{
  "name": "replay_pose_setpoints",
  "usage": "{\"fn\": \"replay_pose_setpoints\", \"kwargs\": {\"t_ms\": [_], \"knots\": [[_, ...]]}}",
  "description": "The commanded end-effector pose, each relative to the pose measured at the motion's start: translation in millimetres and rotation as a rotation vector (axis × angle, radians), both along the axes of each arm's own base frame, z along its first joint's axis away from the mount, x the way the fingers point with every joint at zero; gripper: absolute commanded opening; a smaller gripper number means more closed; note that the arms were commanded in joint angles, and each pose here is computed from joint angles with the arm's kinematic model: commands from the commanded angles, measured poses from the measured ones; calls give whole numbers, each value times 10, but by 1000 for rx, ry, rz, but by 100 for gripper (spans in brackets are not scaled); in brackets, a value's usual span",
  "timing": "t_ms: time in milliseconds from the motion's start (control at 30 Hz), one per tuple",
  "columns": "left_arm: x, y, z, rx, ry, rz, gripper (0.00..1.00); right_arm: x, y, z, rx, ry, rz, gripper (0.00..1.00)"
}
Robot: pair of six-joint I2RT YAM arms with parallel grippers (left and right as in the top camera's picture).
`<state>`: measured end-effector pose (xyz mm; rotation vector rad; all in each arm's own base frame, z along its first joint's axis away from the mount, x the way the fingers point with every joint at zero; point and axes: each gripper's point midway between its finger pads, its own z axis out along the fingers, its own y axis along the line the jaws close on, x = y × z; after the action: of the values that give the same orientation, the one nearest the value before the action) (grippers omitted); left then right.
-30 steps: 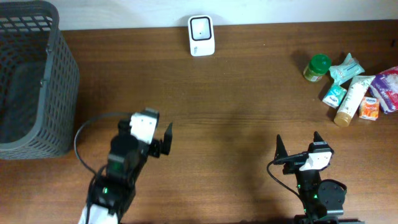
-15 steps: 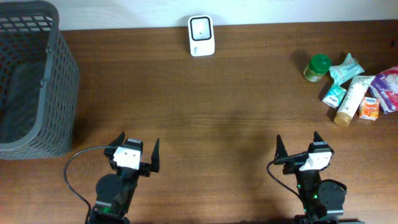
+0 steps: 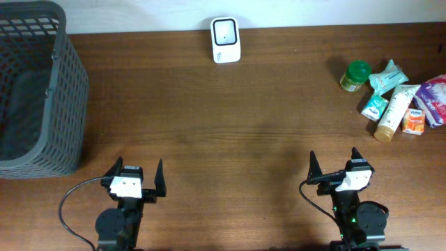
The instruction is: Scan the item barcode
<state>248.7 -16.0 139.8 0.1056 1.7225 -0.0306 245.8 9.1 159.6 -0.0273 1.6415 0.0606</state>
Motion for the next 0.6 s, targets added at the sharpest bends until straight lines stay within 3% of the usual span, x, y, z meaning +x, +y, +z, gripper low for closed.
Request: {"fn": "replay_pose_setpoints", "kwargs": {"t_ms": [0,233,567], "knots": [[-16,-3,68,-53,-28,-3,99,1,-3,-28,0,3,-5,99],[-35,9,173,-138,-67,10,99,1,-3,-28,0,3,-5,99],[-30,170,161,-105,-69,86,99,1,-3,-28,0,3,-5,99]]}}
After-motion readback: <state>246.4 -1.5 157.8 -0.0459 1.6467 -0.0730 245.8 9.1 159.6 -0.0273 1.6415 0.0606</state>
